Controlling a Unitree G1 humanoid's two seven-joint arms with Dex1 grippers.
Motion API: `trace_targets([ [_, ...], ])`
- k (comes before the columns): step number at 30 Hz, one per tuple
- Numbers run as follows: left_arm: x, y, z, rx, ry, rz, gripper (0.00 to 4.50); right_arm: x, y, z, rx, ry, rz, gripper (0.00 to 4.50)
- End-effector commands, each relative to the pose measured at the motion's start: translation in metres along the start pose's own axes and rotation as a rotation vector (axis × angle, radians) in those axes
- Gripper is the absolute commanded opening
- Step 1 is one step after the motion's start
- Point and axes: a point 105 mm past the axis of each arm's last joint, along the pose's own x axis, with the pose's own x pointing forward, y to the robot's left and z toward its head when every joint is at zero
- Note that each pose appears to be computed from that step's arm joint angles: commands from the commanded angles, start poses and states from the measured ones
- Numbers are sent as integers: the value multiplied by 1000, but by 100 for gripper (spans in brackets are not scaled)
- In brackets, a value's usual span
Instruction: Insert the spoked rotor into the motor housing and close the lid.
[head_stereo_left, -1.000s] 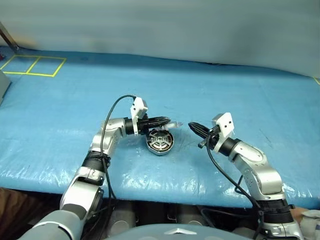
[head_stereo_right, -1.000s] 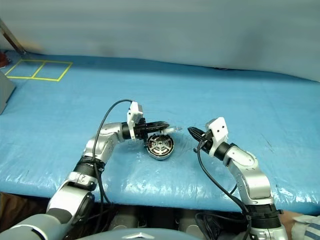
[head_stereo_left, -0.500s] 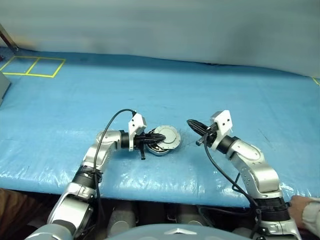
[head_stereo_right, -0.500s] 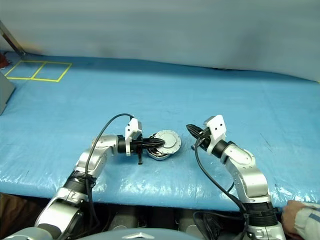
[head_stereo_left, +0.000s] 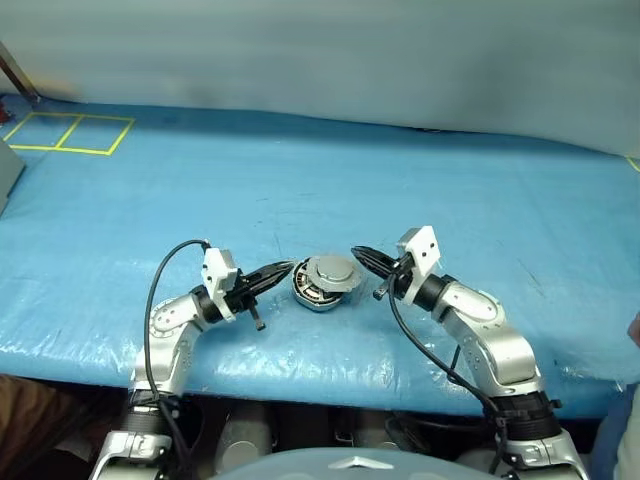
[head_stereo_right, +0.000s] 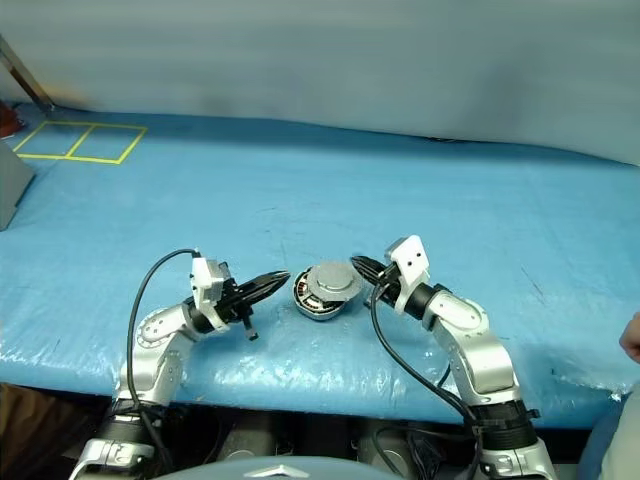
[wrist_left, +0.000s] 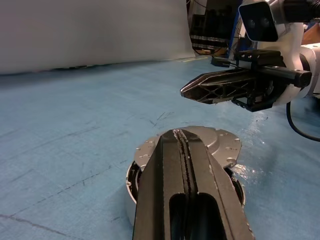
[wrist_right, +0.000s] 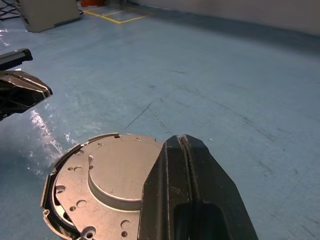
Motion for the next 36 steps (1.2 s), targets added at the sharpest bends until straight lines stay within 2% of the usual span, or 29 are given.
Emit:
trace_targets([
  [1, -4, -1, 11, 42, -45, 16, 2, 0, 10, 6, -6, -14, 58, 0],
  [8, -6, -8, -3, 32, -20, 39, 2, 1, 17, -2, -20, 28, 93, 0],
  [15, -5, -10, -7, 21, -23, 45, 2, 0, 15, 0, -9, 26, 90, 0],
  [18, -5, -9, -7, 23, -21, 48, 0, 0, 11, 0, -21, 23, 63, 58],
  [21, -5, -9, -8, 22, -18, 49, 0, -2, 0, 0, -47, 22, -2, 155],
  [26, -5, -10, -10, 15, -8, 47, 0, -12, -22, 2, -69, 25, -90, 155],
  [32, -4, -10, -11, 12, -4, 46, 0, -31, -65, 10, -43, -20, -300, 155],
  [36, -4, -9, -10, 13, -4, 50, 0, -36, -75, 6, -30, 7, -353, 155],
])
